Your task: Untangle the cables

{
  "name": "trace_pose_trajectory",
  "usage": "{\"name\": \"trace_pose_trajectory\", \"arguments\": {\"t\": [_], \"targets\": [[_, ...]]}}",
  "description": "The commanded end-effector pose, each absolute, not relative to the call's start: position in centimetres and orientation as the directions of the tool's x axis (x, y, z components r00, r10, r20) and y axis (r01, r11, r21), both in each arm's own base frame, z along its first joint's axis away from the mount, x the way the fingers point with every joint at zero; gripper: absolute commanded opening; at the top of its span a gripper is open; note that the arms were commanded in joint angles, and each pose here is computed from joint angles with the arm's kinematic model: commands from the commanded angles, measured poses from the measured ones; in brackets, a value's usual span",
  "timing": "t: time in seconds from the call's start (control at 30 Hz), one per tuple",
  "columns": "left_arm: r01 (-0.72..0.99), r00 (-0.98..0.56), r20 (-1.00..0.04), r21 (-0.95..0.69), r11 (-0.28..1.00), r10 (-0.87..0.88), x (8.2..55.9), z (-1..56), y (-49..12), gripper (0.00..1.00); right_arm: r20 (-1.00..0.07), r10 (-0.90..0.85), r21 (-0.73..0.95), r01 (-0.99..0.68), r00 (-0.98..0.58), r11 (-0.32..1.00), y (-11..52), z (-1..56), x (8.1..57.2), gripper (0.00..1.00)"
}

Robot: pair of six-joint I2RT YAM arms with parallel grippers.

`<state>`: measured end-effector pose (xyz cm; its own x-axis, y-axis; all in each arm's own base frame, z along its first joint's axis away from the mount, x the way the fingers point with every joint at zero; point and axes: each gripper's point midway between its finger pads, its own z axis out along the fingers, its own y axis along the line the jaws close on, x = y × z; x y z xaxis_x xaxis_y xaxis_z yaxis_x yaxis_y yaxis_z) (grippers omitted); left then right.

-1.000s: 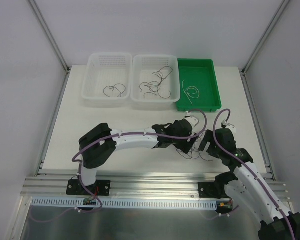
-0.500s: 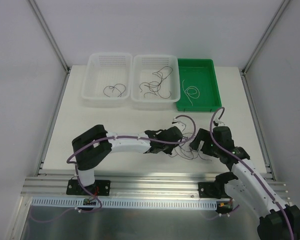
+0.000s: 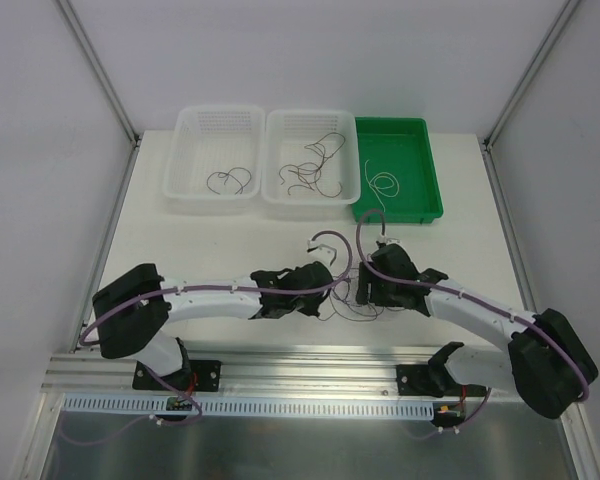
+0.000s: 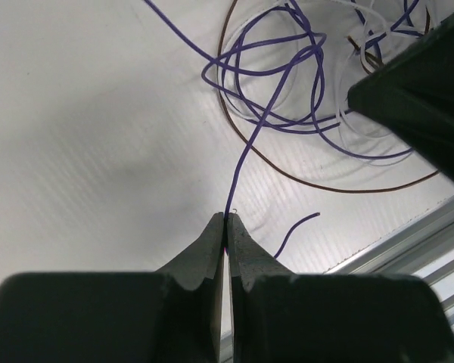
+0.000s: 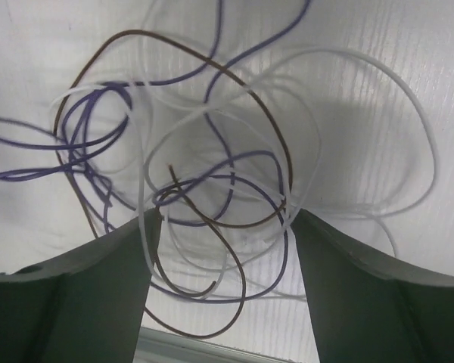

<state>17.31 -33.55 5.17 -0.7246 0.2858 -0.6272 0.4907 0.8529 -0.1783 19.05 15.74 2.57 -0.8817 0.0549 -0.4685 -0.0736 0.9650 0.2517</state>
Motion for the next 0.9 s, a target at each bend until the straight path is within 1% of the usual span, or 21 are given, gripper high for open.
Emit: {"name": "trace_pose_trajectory", "arguments": {"t": [0.0,0.07,0.1,0.17,0.2,0.27,0.37,0.4,0.43,0.5,0.53,0.57,0.63,0.7,0.77,0.8,0.87], "targets": [[0.437,-0.711,-0.676,-0.205,0.876,0.196,17.5,7.1,-31.9,0.0,-0.533,0.076,0.179,-0.024,-0.843,0.984,15.7,2.8,21.5,0.72],[0.42,-0.699,-0.692,-0.196,0.886,0.179,17.7,7.4,-30.9,0.0,-0.523,0.07,0.152,-0.012,-0.849,0.988,15.4,2.1,21.5,0.58],[0.414,-0.689,-0.707,-0.205,0.887,0.158,17.8,8.1,-30.4,0.0,-0.519,0.069,0.127,0.002,-0.852,0.992,14.9,1.7,21.5,0.45],[0.382,-0.692,-0.707,-0.188,0.905,0.146,17.9,7.5,-28.6,0.0,-0.524,0.063,0.092,0.017,-0.849,0.996,14.2,1.5,21.5,0.31],[0.37,-0.686,-0.719,-0.209,0.905,0.115,18.0,8.3,-27.9,0.0,-0.526,0.057,0.071,0.023,-0.849,0.997,13.8,1.4,21.5,0.17],[0.321,-0.707,-0.702,-0.205,0.925,0.09,17.9,7.3,-25.5,0.0,-0.528,0.05,0.033,0.038,-0.848,0.999,12.8,1.7,21.4,0.01],[0.189,-0.73,-0.683,-0.238,0.953,-0.026,18.7,6.5,-20.7,0.0,-0.542,0.085,0.008,0.096,-0.836,0.995,10.6,2.8,21.4,0.01],[0.131,-0.713,-0.692,-0.293,0.947,-0.115,19.6,7.6,-19.1,0.0,-0.543,0.1,0.017,0.108,-0.834,0.994,10.2,3.1,21.4,0.01],[0.084,-0.717,-0.682,-0.292,0.953,-0.146,19.3,6.4,-17.4,0.0,-0.543,0.115,0.02,0.124,-0.832,0.992,9.4,3.5,21.2,0.01],[0.029,-0.673,-0.701,-0.345,0.938,-0.237,19.4,7.5,-15.2,0.0,-0.587,0.181,0.067,0.175,-0.789,0.982,8.0,5.5,21.7,0.01],[-0.031,-0.658,-0.698,-0.35,0.936,-0.283,19.6,6.9,-13.5,0.0,-0.589,0.195,0.068,0.192,-0.784,0.979,7.3,6.1,21.3,0.01],[-0.061,-0.642,-0.7,-0.36,0.931,-0.313,19.6,7.0,-12.5,0.0,-0.638,0.23,0.106,0.212,-0.735,0.972,6.6,8.2,21.9,0.01],[-0.122,-0.592,-0.712,-0.384,0.915,-0.377,19.6,7.5,-10.3,0.0,-0.661,0.246,0.116,0.227,-0.709,0.967,5.6,9.9,21.5,0.01],[-0.156,-0.555,-0.725,-0.39,0.908,-0.407,19.4,8.1,-8.8,0.0,-0.71,0.272,0.147,0.241,-0.649,0.959,4.6,13.0,21.6,0.01],[-0.163,-0.534,-0.735,-0.394,0.905,-0.417,19.4,8.7,-8.3,0.0,-0.737,0.288,0.156,0.261,-0.611,0.953,3.7,14.8,21.6,0.01],[-0.171,-0.53,-0.739,-0.387,0.906,-0.416,19.3,9.0,-8.0,0.0,-0.764,0.296,0.178,0.253,-0.574,0.951,3.5,16.8,21.7,0.01],[-0.187,-0.535,-0.74,-0.368,0.911,-0.409,19.2,9.1,-7.6,0.0,-0.776,0.308,0.186,0.267,-0.551,0.946,2.9,18.1,21.4,0.01]]}}
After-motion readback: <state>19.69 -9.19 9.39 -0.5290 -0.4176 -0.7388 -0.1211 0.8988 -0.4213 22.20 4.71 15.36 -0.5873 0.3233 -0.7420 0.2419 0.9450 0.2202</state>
